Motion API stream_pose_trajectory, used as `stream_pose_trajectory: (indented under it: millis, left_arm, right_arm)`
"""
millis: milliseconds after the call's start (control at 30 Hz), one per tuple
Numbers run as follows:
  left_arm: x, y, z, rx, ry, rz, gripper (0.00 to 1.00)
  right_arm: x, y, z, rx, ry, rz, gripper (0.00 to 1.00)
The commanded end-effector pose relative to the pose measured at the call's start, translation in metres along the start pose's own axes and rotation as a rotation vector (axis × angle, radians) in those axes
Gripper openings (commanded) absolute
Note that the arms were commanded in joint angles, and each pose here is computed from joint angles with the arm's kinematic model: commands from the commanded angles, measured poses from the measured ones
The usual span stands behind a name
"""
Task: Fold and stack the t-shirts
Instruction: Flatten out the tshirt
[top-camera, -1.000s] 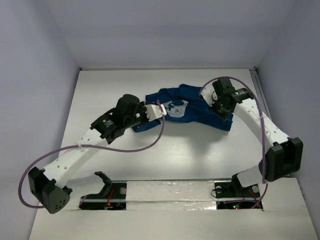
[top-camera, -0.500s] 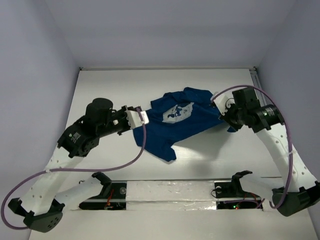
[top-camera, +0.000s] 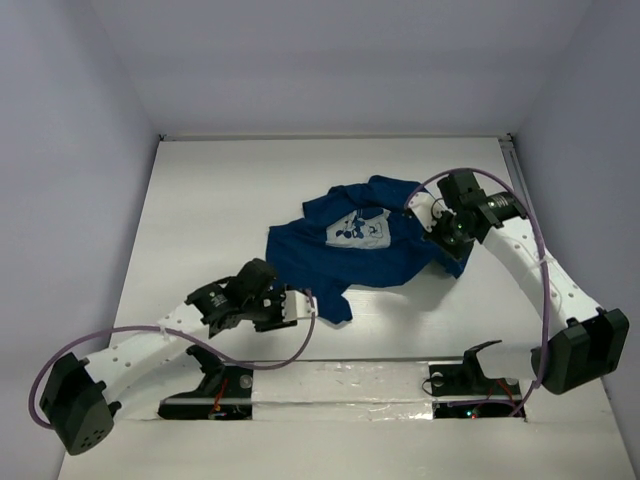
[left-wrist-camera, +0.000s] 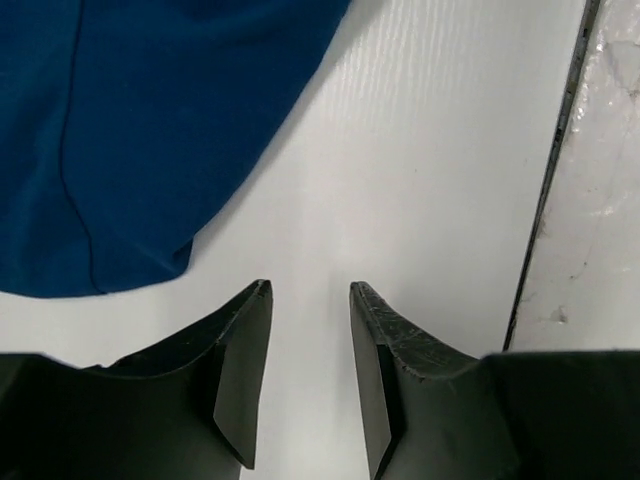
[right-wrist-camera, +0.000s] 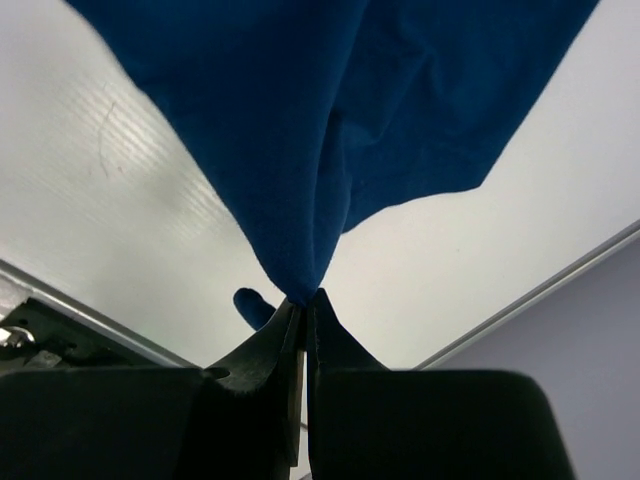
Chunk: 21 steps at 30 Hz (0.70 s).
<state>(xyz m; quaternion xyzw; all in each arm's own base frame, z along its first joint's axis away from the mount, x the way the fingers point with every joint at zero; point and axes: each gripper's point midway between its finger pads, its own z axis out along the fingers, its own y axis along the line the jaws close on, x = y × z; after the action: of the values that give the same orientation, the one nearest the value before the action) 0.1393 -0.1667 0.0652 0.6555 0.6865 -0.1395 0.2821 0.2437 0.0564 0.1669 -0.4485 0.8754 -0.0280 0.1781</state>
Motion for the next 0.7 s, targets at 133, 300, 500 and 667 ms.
stream_pose_trajectory:
  millis: [133, 300, 500, 667]
  left_arm:
    - [-0.024, 0.041, 0.005, -0.216, -0.088, 0.103, 0.47]
    - [-0.007, 0.059, 0.03, -0.293, -0.007, 0.148, 0.52]
    - [-0.008, 0.056, 0.048, -0.24, 0.01, 0.164, 0.54]
    - [-0.013, 0.06, 0.054, -0.252, -0.01, 0.166, 0.56]
  right_arm:
    - [-0.034, -0.028, -0.017, 0.072, -0.089, -0.008, 0.0]
    - [-0.034, -0.027, -0.017, 0.07, -0.087, -0.005, 0.0]
    - [-0.032, -0.026, -0.018, 0.073, -0.09, -0.003, 0.0]
    - [-0.033, -0.021, -0.015, 0.049, -0.104, -0.008, 0.0]
